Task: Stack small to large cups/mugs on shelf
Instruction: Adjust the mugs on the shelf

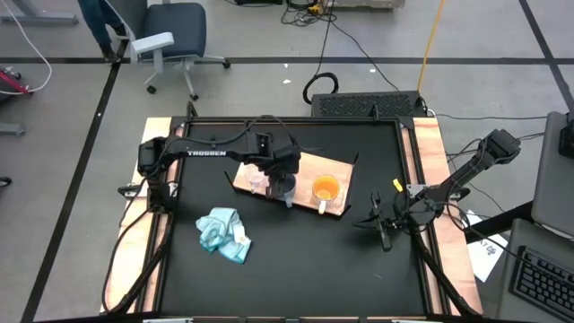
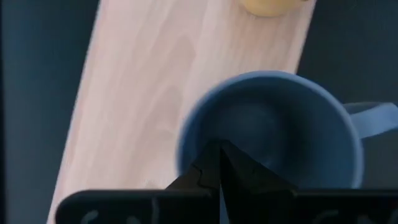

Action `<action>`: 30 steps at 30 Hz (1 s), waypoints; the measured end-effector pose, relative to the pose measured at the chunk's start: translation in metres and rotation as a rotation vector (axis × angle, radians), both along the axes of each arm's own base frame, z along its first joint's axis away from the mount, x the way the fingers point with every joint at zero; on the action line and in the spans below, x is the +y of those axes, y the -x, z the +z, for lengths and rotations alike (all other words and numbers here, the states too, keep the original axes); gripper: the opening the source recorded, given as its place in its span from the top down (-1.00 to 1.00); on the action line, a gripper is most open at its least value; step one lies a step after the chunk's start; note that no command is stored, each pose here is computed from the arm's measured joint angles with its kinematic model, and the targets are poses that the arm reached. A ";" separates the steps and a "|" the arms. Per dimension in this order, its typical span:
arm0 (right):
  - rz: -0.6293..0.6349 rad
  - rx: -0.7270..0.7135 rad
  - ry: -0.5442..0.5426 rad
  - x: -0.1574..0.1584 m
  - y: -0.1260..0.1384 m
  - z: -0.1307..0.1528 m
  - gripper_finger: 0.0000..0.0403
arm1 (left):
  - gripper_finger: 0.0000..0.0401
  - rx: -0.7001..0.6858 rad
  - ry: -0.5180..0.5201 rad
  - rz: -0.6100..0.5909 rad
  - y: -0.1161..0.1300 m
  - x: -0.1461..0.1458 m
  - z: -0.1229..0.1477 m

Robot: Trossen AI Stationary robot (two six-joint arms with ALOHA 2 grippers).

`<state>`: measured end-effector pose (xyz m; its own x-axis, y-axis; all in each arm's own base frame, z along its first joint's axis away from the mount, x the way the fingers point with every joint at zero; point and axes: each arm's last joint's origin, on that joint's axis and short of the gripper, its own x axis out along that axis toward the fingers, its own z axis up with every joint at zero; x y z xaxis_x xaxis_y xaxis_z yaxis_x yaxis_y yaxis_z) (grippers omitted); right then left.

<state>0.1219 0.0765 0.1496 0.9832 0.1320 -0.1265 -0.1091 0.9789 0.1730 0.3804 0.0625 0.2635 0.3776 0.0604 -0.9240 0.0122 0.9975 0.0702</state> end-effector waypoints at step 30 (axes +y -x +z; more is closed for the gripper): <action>-0.001 -0.001 -0.011 0.000 0.000 0.000 1.00 | 0.56 0.035 0.120 0.025 0.005 0.020 0.043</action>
